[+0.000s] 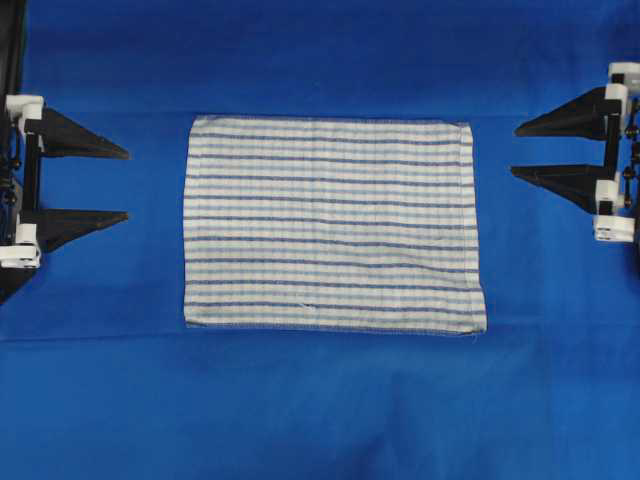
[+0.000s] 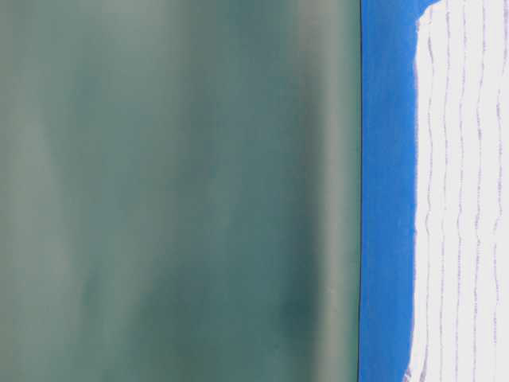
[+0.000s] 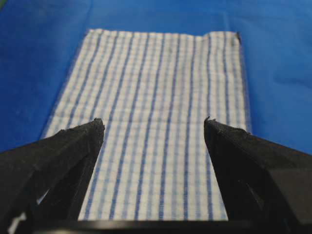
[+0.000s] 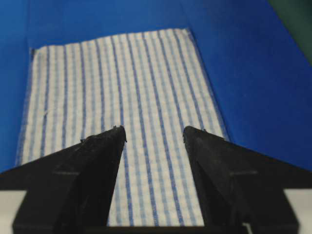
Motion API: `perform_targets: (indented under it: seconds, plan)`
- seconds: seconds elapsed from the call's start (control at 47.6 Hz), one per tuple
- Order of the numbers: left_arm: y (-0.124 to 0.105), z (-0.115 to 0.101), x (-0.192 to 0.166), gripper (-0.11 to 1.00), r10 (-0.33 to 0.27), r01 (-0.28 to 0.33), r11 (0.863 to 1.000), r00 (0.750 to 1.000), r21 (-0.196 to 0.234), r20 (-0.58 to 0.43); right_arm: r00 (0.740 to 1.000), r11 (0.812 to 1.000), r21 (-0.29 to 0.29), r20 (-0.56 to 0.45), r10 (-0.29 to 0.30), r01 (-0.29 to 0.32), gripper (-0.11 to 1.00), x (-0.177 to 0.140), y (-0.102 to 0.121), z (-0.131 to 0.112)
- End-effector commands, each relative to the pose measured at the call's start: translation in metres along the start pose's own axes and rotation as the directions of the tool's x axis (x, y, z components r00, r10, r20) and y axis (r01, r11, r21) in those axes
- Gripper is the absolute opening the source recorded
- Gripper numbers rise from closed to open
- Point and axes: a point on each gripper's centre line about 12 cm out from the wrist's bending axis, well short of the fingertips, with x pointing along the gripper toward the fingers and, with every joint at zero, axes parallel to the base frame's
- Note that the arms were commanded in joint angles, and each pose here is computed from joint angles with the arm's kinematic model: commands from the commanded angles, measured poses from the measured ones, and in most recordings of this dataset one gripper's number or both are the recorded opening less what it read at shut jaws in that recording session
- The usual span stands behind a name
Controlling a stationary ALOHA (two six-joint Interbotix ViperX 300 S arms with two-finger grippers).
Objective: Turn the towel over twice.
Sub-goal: 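Retract both grippers outward away from the towel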
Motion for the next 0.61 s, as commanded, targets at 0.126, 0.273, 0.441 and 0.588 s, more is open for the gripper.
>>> perform_targets:
  seconds: [0.126, 0.273, 0.441, 0.588]
  plan:
    - [0.009, 0.007, 0.003, 0.78, 0.053, -0.053, 0.999, 0.998, -0.002, 0.032, 1.0, 1.0, 0.013, 0.011, -0.023, 0.023, 0.58, 0.004, -0.006, 0.008]
    - [0.027, -0.004, 0.01, 0.78, 0.146, -0.146, 0.989, 0.989, -0.009, -0.012, 0.992, 0.993, 0.04, -0.058, -0.109, 0.111, 0.58, 0.018, -0.027, -0.003]
    - [0.047, -0.027, 0.022, 0.78, 0.232, -0.234, 0.972, 0.97, -0.015, -0.079, 0.969, 0.979, 0.071, -0.173, -0.179, 0.193, 0.58, 0.043, -0.052, -0.026]
    - [0.06, -0.047, 0.036, 0.78, 0.273, -0.278, 0.961, 0.953, -0.018, -0.129, 0.946, 0.97, 0.102, -0.265, -0.189, 0.222, 0.58, 0.069, -0.07, -0.052]
